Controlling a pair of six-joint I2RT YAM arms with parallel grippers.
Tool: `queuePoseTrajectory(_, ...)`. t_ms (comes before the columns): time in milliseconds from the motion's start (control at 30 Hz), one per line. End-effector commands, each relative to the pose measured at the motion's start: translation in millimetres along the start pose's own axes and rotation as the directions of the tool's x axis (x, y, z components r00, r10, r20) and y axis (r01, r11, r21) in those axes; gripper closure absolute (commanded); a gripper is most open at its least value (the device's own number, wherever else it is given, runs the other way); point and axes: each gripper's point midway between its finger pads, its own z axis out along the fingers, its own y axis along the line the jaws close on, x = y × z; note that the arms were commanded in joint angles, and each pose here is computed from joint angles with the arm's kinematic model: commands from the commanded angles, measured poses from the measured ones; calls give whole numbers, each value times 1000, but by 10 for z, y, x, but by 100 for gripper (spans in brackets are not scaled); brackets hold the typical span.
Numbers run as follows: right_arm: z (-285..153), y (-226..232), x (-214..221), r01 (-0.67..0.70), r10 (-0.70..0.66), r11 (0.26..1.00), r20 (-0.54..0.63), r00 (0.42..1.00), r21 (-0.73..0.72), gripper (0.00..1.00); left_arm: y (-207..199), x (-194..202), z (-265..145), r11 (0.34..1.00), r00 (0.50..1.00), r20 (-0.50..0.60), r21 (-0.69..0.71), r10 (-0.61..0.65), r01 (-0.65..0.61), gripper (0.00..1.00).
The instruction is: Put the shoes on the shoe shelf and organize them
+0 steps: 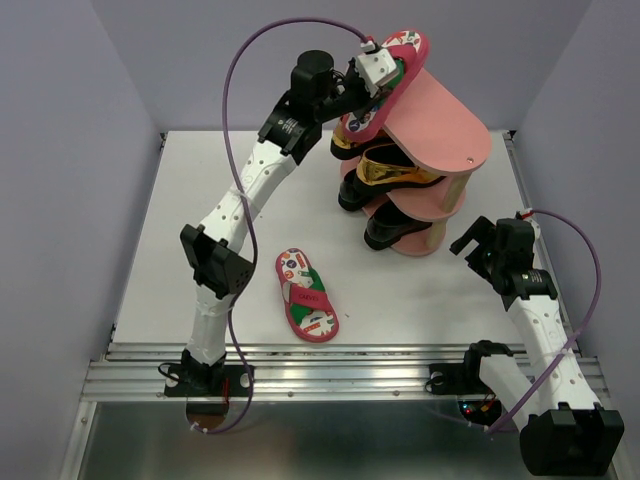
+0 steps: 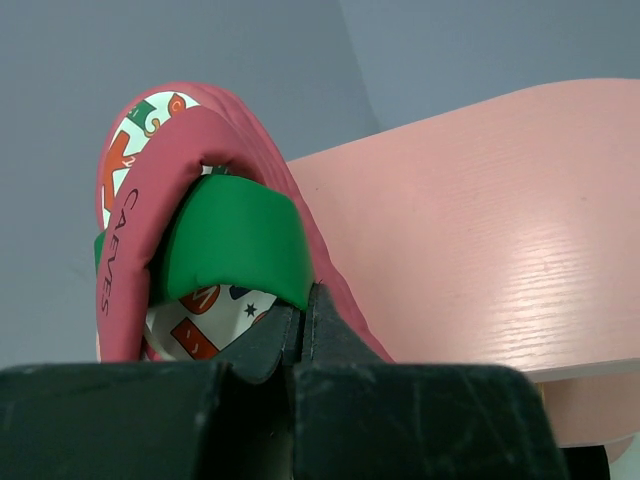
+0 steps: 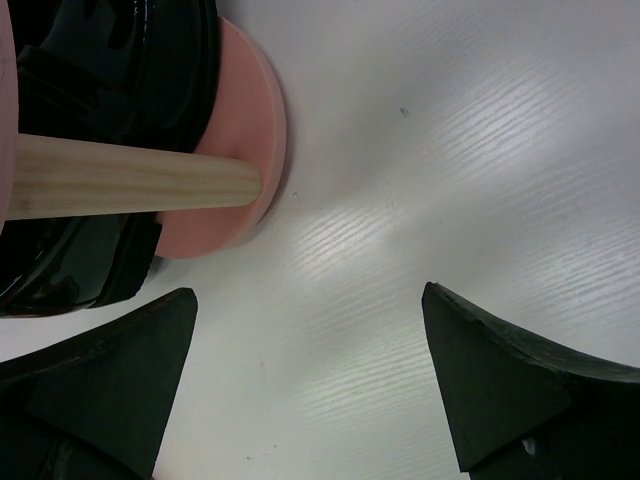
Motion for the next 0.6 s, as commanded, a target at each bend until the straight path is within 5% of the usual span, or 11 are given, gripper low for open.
queuePoseTrajectory(0,-91,91,-180,-4,5,1000,53,999,-25,0,-55,-873,-77,994,966,238,-1,104,-106,100)
queuePoseTrajectory(367,-86,87,-172,-3,4,1000,50,999,-23,0,-111,-782,11,999,972,228,0,48,-50,100)
queuePoseTrajectory(567,-84,99,-168,0,2,999,49,999,-32,0,-15,-1068,-142,998,963,267,-51,40,-27,45)
